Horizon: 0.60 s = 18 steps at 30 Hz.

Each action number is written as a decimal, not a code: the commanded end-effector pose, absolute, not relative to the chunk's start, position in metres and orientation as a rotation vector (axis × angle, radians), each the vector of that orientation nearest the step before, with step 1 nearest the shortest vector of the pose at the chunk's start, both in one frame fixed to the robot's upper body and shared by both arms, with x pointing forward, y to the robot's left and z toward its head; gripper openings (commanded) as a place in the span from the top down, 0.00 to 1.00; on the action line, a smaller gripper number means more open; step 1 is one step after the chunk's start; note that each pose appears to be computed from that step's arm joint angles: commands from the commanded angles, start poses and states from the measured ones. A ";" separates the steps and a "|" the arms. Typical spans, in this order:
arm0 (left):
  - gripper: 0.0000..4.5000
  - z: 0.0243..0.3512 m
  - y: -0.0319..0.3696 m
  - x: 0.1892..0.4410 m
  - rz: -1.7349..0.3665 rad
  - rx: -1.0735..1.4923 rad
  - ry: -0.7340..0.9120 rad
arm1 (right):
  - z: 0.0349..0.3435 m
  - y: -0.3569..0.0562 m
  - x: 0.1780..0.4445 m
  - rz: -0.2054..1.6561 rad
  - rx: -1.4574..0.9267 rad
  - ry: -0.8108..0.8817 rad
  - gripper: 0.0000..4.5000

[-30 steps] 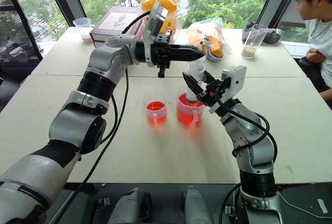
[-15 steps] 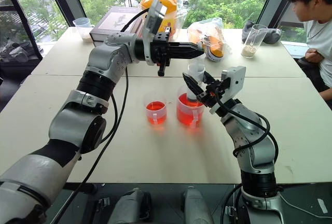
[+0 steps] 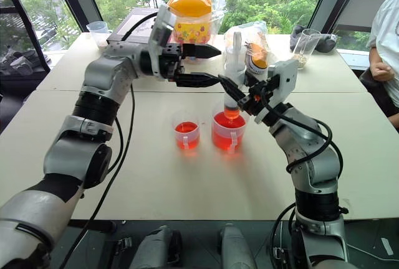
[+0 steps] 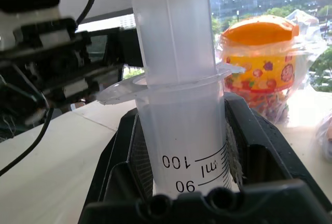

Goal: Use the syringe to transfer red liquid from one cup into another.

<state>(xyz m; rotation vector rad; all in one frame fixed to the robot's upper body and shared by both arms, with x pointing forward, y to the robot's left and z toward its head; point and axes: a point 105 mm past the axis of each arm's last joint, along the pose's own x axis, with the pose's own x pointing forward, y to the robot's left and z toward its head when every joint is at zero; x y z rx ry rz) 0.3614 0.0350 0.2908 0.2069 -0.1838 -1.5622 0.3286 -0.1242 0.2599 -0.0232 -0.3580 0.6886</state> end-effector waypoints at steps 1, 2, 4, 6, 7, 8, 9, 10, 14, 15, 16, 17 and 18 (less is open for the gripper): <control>0.01 0.304 0.054 0.359 -1.518 0.224 -0.220 | 0.280 -0.125 0.324 0.692 -0.023 -0.430 0.67; 0.01 0.304 0.058 0.360 -1.505 0.222 -0.214 | 0.282 -0.125 0.324 0.693 -0.023 -0.434 0.67; 0.01 0.308 0.084 0.366 -1.417 0.208 -0.204 | 0.300 -0.116 0.322 0.729 -0.011 -0.478 0.67; 0.01 0.314 0.105 0.370 -1.339 0.192 -0.204 | 0.317 -0.104 0.319 0.776 0.008 -0.518 0.67; 0.01 0.316 0.113 0.371 -1.310 0.183 -0.204 | 0.323 -0.096 0.318 0.806 0.025 -0.530 0.67; 0.01 0.317 0.120 0.372 -1.286 0.180 -0.204 | 0.327 -0.089 0.316 0.836 0.043 -0.539 0.67; 0.01 0.317 0.126 0.372 -1.260 0.181 -0.200 | 0.329 -0.080 0.315 0.872 0.060 -0.543 0.67; 0.01 0.316 0.131 0.373 -1.238 0.184 -0.196 | 0.330 -0.072 0.314 0.902 0.074 -0.543 0.67; 0.01 0.317 0.143 0.370 -1.193 0.201 -0.193 | 0.316 -0.047 0.318 0.974 0.104 -0.516 0.67; 0.01 0.319 0.145 0.368 -1.189 0.201 -0.195 | 0.310 -0.042 0.319 0.986 0.119 -0.506 0.67; 0.01 0.321 0.146 0.366 -1.186 0.202 -0.198 | 0.303 -0.038 0.321 0.995 0.123 -0.493 0.67; 0.01 0.323 0.146 0.365 -1.185 0.203 -0.200 | 0.296 -0.035 0.322 1.004 0.117 -0.480 0.67; 0.01 0.324 0.147 0.363 -1.186 0.203 -0.201 | 0.289 -0.033 0.323 1.012 0.107 -0.468 0.67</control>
